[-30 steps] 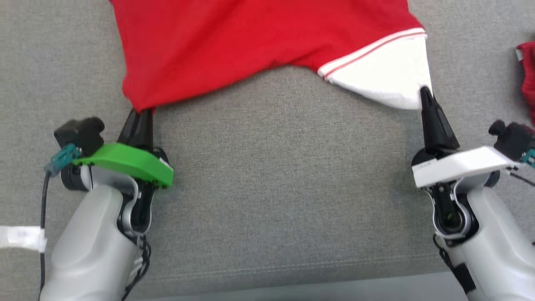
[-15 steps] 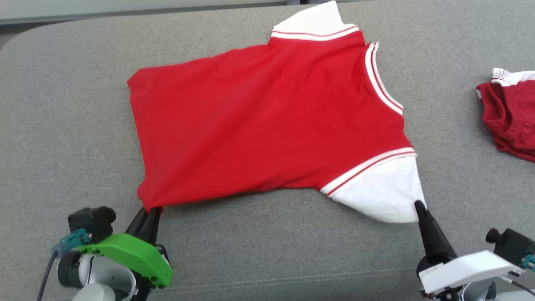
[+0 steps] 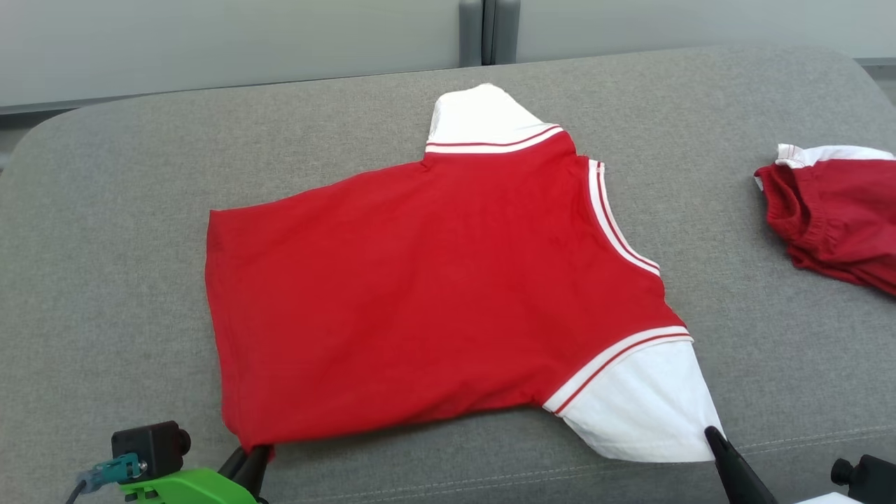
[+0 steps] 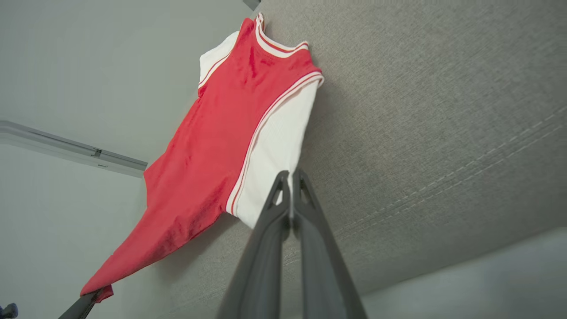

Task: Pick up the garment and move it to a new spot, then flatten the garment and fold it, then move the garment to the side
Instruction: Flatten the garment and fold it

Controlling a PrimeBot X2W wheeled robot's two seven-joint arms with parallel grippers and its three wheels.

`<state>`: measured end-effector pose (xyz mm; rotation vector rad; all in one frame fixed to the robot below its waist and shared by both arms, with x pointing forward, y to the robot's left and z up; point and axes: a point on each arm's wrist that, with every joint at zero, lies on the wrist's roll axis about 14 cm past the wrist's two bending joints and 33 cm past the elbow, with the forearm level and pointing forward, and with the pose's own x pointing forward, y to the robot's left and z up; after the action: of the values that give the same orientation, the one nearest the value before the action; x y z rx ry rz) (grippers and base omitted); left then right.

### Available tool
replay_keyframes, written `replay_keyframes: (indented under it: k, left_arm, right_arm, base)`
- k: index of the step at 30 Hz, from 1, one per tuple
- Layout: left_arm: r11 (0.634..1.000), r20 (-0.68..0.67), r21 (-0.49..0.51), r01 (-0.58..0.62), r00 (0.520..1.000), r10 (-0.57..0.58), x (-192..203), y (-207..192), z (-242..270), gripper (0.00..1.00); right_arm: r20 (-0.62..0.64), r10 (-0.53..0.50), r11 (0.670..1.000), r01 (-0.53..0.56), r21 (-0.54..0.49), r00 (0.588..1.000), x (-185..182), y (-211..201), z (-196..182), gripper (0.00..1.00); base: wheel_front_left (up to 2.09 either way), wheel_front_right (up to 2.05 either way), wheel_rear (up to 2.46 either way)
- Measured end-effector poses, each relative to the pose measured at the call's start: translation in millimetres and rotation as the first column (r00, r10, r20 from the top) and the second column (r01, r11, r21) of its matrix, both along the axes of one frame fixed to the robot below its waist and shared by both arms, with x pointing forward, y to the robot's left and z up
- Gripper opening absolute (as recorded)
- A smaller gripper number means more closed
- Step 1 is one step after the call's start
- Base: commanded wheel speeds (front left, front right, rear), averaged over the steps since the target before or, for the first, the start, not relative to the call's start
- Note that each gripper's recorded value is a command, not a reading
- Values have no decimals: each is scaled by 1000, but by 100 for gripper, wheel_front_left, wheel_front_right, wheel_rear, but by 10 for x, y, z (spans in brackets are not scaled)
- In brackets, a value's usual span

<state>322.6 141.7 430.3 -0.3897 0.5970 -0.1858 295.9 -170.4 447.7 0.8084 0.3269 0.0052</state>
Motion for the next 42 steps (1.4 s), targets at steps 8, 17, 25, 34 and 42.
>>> replay_keyframes:
  k: [8, 17, 25, 34, 42]
  left_arm:
    - [993, -165, -48, 108, 980, -115, -177, -159, -172, 0]
    - [948, -276, -97, 304, 906, -319, 1, -263, -162, 0]
    - [936, -245, -156, 316, 905, -347, 490, -251, -64, 0]
    - [938, -283, -231, 258, 905, -319, 803, -170, -208, 0]
    - [934, -338, -306, 182, 897, -285, 861, -139, -442, 0]
  right_arm:
    - [51, -13, 1000, 14, -5, 999, 147, -63, 164, 0]
    - [221, 49, 998, -39, -52, 974, 1009, 0, 623, 0]
    - [198, 136, 987, -116, -108, 971, 1641, 124, 516, 0]
    - [142, 200, 974, -182, -133, 969, 2100, 279, 245, 0]
    - [102, 207, 975, -196, -110, 973, 2339, 359, -6, 0]
  base:
    - [0, 0, 0]
    - [0, 0, 0]
    - [0, 0, 0]
    - [0, 0, 0]
    - [0, 0, 0]
